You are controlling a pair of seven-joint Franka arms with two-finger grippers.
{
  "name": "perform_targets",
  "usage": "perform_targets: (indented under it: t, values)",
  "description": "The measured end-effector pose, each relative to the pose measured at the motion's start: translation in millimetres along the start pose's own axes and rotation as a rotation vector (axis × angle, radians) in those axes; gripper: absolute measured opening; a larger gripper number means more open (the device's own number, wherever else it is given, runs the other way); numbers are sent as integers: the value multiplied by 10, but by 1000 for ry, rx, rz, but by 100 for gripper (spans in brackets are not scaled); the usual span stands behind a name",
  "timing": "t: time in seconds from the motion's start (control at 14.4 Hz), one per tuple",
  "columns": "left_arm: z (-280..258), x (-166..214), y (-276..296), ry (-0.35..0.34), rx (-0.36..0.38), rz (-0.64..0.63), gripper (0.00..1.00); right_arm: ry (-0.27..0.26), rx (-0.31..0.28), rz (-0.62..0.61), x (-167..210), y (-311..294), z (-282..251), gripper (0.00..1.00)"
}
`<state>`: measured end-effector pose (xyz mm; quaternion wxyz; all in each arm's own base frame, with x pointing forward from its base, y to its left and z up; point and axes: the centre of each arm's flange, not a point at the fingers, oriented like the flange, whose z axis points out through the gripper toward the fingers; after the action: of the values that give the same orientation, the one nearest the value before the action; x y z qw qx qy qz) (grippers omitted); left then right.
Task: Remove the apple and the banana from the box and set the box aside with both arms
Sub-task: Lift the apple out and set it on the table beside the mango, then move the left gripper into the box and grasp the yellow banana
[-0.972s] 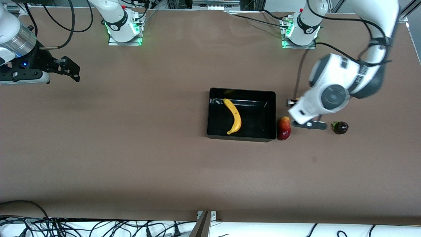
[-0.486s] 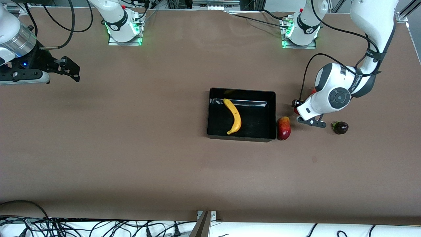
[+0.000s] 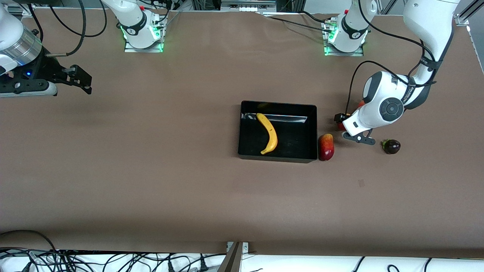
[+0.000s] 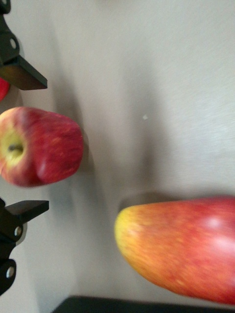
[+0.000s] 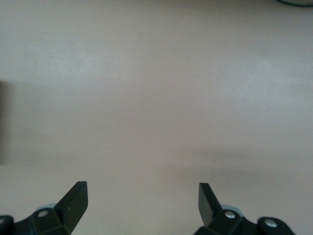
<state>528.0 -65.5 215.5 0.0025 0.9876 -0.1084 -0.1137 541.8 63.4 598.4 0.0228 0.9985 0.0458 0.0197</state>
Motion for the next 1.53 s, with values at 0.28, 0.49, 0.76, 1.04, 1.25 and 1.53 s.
perform_targets:
  t: [0.28, 0.49, 0.76, 1.04, 1.25, 1.53]
  values:
    - [-885, 282, 296, 23, 3, 9, 100, 0, 0, 0, 0, 0, 0, 100]
    - [-1498, 455, 1053, 83, -3, -33, 100, 0, 0, 0, 0, 0, 0, 100]
    - [-1272, 449, 2341, 65, -9, -63, 100, 0, 0, 0, 0, -1, 0, 100]
    - [-579, 599, 2922, 59, -64, -107, 100, 0, 0, 0, 0, 0, -1, 100]
    - [-132, 637, 3170, 52, -90, -126, 100, 0, 0, 0, 0, -1, -1, 100]
    - [110, 715, 3176, 70, -91, -134, 100, 0, 0, 0, 0, 0, -1, 100]
